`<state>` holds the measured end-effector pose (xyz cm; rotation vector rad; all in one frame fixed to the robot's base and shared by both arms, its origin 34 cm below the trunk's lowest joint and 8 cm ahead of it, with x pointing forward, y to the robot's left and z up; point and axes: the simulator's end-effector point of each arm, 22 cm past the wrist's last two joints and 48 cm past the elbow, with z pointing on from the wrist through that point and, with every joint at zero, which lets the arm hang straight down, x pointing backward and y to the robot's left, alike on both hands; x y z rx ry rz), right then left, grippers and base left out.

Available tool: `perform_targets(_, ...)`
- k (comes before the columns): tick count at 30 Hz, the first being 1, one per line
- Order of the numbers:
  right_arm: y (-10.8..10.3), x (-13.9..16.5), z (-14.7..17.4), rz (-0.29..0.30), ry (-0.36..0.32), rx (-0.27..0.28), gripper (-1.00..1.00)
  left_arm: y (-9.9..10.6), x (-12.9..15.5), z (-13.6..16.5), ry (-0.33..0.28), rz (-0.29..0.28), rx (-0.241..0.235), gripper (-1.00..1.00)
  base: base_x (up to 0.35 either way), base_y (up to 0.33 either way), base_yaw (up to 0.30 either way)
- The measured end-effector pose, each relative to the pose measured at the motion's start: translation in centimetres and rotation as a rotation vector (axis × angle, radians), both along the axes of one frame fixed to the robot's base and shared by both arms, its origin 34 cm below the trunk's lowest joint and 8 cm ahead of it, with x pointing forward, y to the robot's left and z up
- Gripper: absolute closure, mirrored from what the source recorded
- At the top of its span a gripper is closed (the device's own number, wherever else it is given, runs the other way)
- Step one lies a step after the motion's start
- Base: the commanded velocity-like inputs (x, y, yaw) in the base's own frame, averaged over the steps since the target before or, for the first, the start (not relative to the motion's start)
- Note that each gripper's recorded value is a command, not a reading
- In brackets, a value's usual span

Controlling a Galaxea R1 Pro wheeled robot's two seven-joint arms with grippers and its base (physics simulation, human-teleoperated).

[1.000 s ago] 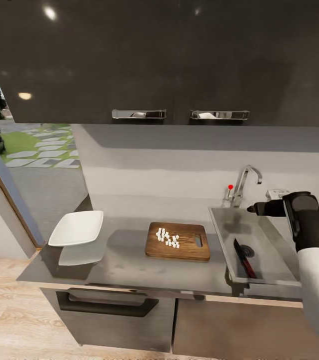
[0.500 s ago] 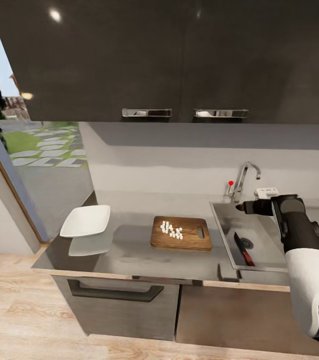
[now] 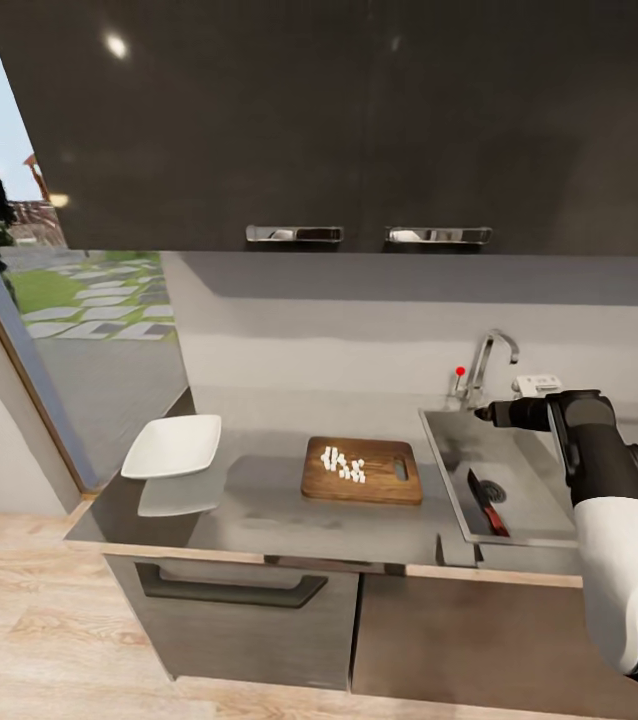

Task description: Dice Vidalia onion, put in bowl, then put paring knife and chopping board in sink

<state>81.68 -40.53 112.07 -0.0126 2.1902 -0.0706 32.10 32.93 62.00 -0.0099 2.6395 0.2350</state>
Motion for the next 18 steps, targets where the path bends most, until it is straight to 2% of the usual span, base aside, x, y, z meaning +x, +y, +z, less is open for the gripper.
perform_targets(18,0.3,-0.9,2.7,0.004,-0.020,0.005,-1.00,-0.2,0.5,1.6,-0.026,0.000,-0.003,-1.00,0.000,0.000,0.000)
